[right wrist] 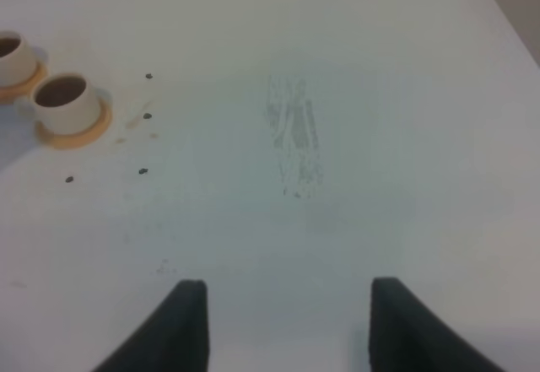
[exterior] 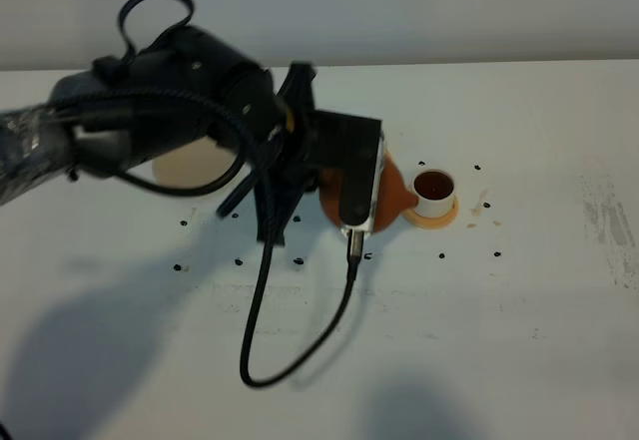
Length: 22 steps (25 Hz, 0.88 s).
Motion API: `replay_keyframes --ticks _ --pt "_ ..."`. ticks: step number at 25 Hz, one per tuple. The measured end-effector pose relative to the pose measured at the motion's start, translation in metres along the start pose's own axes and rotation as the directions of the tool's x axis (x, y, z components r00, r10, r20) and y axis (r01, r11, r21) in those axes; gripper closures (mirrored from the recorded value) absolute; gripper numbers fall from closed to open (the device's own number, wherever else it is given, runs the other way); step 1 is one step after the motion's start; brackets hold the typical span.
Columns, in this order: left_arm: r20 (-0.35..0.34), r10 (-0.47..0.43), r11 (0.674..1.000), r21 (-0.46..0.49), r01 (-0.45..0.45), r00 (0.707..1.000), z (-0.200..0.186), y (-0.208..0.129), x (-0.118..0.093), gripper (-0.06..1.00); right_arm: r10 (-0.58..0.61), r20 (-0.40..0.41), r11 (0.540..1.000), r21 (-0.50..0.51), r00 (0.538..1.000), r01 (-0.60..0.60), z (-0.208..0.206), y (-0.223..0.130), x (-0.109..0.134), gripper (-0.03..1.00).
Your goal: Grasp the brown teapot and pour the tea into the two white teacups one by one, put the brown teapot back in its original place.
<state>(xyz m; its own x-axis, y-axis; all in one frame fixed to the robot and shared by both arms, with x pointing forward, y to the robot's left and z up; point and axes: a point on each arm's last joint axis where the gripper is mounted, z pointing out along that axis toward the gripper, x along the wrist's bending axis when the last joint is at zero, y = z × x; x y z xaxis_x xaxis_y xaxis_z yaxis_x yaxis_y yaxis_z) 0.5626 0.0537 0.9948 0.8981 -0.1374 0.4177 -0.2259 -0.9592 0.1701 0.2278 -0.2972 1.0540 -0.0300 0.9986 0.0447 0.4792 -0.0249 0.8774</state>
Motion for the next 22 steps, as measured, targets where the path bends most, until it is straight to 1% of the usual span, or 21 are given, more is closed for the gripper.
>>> replay_keyframes --ticks 3,6,9,12,19,22 --pt "0.055 -0.131 0.991 0.007 0.131 0.99 0.007 -0.005 -0.016 0.86 0.0 0.0 1.0 0.0 1.0 0.0 0.0 0.0 0.0 0.55" --pt "0.108 -0.241 0.97 0.03 0.239 0.964 0.017 -0.008 -0.028 0.86 0.0 0.0 1.0 0.0 1.0 0.0 0.0 0.0 0.0 0.55" --pt "0.15 -0.349 0.937 0.05 0.346 0.925 0.031 -0.008 -0.035 0.86 0.0 0.0 1.0 0.0 1.0 0.0 0.0 0.0 0.0 0.55" --pt "0.186 -0.447 0.895 0.072 0.441 0.875 0.046 -0.007 -0.041 0.86 0.0 0.0 1.0 0.0 1.0 0.0 0.0 0.0 0.0 0.55" --pt "0.228 -0.578 0.814 0.096 0.573 0.783 0.065 -0.004 -0.047 0.86 0.0 0.0 1.0 0.0 1.0 0.0 0.0 0.0 0.0 0.55" --pt "0.23 -0.589 0.806 0.096 0.584 0.775 0.067 -0.004 -0.047 0.86 0.0 0.0 1.0 0.0 1.0 0.0 0.0 0.0 0.0 0.55"
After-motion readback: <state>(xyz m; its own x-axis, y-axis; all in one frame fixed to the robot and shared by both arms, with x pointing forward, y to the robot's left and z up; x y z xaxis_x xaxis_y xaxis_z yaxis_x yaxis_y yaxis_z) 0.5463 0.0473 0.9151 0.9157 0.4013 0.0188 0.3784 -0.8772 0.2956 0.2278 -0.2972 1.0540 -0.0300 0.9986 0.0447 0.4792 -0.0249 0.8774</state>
